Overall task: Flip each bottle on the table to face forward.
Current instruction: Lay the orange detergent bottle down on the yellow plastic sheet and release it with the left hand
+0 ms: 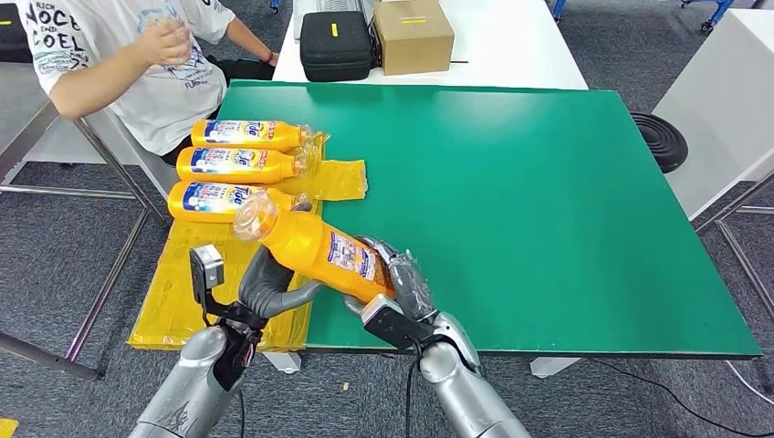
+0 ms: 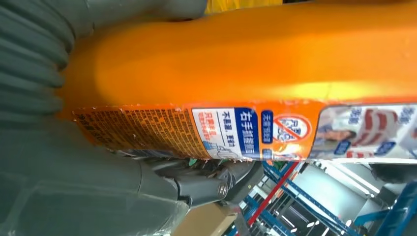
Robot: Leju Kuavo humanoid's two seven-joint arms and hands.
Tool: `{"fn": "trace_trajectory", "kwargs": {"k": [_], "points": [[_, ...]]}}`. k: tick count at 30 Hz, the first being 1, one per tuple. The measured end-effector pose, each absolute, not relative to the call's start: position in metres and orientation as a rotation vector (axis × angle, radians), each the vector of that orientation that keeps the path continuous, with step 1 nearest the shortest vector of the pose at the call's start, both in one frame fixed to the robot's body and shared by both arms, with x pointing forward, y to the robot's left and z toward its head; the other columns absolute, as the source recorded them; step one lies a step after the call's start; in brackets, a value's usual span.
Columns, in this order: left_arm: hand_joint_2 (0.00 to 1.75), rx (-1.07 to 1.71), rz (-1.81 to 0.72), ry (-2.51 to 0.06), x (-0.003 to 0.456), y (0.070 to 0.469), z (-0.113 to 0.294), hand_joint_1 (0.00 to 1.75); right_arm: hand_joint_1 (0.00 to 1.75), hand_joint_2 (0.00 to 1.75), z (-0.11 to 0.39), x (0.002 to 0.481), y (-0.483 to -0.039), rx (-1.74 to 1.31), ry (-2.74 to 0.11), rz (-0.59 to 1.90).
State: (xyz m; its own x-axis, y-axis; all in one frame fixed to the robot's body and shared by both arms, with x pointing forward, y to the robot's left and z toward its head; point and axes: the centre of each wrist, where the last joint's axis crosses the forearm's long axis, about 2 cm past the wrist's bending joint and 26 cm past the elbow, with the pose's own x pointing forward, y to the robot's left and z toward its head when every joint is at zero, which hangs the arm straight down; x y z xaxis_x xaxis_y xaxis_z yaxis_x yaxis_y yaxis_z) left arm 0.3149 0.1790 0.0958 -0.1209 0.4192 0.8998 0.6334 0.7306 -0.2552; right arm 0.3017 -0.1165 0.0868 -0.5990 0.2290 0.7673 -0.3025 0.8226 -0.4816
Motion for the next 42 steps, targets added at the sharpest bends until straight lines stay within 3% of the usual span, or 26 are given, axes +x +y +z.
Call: {"fn": "trace_trajectory", "kwargs": {"k": [12,26,28,32,34,36,42], "points": [[1.75,-1.194,-0.119,-1.641,0.313,0.172,0.096,0.00,1.75,1.75,0.072,0.296,-0.112,0.086,-2.028,0.796],[1.75,-1.174,-0.202,-1.613,0.309,0.162,0.100,0.01,1.75,1.75,0.065,0.291,-0.118,0.080,-2.003,0.804],[1.75,-1.134,-0.219,-1.616,0.309,0.161,0.100,0.23,1.75,1.75,0.065,0.291,-0.118,0.079,-1.999,0.807],[1.75,-1.060,-0.256,-1.640,0.309,0.159,0.101,1.35,1.75,1.75,0.065,0.291,-0.118,0.078,-1.989,0.811],[1.75,-1.037,-0.269,-1.651,0.309,0.158,0.102,1.64,1.75,1.75,0.065,0.291,-0.118,0.080,-1.987,0.812],[1.75,-1.021,-0.276,-1.659,0.309,0.157,0.103,1.74,1.75,1.75,0.065,0.291,-0.118,0.081,-1.986,0.813],[1.75,-0.992,-0.280,-1.670,0.309,0.156,0.104,1.75,1.75,1.75,0.065,0.291,-0.118,0.083,-1.983,0.811]]}}
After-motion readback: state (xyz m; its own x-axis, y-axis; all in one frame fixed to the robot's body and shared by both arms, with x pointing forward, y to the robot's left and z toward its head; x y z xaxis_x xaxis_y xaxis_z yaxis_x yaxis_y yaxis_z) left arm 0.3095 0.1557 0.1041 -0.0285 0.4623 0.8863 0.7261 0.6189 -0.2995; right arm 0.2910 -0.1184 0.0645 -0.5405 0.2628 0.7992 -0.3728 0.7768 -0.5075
